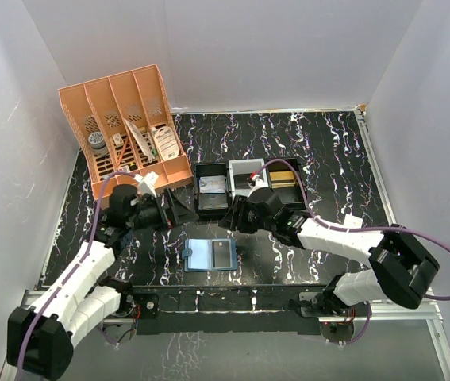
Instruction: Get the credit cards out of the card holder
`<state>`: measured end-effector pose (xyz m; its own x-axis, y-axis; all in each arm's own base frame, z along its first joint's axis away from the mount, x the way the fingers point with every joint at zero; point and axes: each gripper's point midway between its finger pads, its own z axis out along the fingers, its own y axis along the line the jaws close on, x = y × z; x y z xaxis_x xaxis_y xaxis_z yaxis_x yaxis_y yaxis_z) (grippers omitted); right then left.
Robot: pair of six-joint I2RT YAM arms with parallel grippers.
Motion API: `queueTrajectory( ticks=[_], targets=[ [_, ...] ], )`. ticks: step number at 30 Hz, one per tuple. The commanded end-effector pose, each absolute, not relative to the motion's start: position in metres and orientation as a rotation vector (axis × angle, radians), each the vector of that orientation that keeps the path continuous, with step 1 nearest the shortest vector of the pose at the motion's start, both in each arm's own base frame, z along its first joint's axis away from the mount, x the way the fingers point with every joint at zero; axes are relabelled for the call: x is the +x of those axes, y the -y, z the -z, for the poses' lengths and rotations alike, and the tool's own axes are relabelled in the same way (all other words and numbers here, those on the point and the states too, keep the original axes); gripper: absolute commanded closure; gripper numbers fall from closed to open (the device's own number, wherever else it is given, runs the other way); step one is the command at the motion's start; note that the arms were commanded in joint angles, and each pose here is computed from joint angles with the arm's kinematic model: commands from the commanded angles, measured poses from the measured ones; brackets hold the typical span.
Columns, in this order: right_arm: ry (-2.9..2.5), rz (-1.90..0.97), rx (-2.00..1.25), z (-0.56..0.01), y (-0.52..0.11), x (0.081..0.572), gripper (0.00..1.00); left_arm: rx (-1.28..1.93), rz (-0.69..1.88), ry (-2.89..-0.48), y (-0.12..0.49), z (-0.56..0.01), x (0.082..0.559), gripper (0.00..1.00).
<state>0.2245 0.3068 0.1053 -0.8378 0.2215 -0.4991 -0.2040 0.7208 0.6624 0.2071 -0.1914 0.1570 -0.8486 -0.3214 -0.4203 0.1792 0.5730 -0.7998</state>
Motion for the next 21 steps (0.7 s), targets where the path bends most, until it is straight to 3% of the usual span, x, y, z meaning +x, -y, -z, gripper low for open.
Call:
queueTrajectory(
  ticks=[1, 8, 21],
  targets=[
    [-2.344, -1.105, 0.092, -0.115, -0.311, 0.216, 0.60, -0.090, 1.255, -2.317, 0.223, -0.151, 0.192, 0.07],
    [-2.372, -1.134, 0.177, -0.102, -0.301, 0.202, 0.63, -0.021, 1.090, -2.415, 0.243, -0.135, 0.190, 0.08],
    [-2.453, -1.223, 0.148, -0.086, -0.314, 0.188, 0.69, -0.038, 1.014, -2.580, 0.246, -0.098, 0.176, 0.21]
  ],
)
